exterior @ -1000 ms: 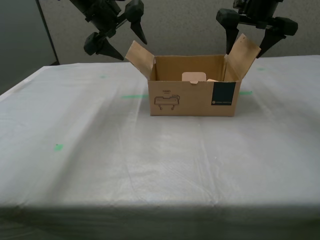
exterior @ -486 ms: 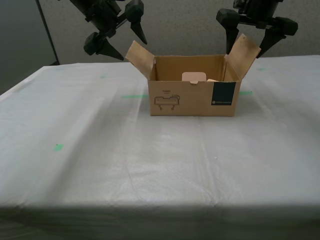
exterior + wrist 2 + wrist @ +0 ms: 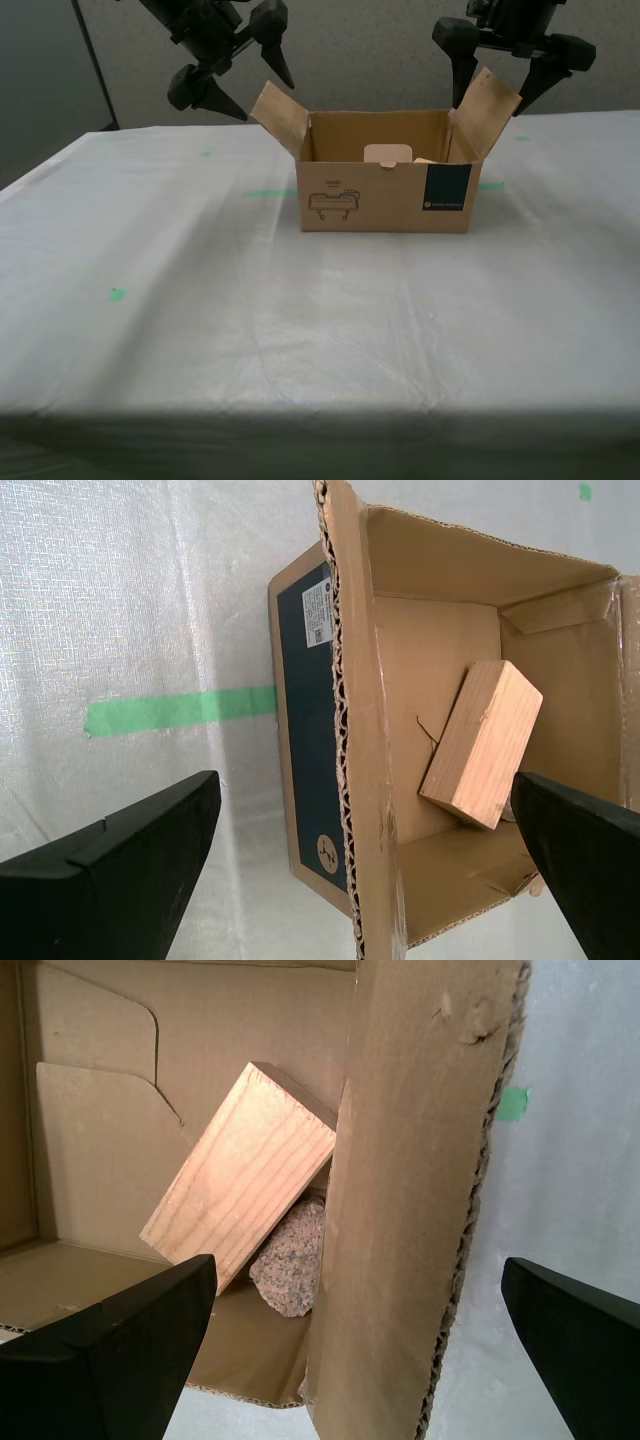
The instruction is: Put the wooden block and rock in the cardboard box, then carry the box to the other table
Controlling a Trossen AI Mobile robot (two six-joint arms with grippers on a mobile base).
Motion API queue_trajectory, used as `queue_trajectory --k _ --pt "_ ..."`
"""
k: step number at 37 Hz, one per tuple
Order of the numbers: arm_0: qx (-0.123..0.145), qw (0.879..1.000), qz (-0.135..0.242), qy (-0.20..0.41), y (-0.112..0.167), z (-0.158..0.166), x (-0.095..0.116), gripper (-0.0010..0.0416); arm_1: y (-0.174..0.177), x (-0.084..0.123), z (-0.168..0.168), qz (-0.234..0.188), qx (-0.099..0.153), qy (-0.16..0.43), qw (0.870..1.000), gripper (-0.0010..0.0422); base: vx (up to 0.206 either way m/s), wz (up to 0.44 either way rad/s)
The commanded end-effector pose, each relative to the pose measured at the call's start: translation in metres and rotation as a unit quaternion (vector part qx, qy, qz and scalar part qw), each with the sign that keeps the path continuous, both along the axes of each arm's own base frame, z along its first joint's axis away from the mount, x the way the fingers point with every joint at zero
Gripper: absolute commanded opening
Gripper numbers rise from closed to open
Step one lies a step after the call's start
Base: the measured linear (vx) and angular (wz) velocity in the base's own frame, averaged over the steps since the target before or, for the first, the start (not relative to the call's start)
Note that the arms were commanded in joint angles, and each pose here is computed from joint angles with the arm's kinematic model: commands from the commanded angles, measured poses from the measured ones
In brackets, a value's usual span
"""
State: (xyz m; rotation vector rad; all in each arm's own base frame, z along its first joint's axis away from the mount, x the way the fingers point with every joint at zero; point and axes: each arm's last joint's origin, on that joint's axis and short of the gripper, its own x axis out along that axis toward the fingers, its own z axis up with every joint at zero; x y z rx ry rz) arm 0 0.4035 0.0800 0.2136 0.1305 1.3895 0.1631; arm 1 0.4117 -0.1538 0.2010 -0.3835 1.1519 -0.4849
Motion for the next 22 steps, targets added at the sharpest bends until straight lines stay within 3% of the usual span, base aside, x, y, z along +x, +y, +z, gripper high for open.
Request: queue_trajectory --k 1,22 --pt "0.001 1.000 0.000 0.000 0.0001 0.0003 0.0001 0.0399 0.0000 0.0000 0.0002 0.001 0.000 0.000 1.000 0.0398 0.000 0.000" --pt "0.001 1.000 0.004 -0.003 0.0000 0.0004 0.0005 0.0398 0.0002 0.0001 0.0002 0.001 0.000 0.000 1.000 0.0398 0.000 0.000"
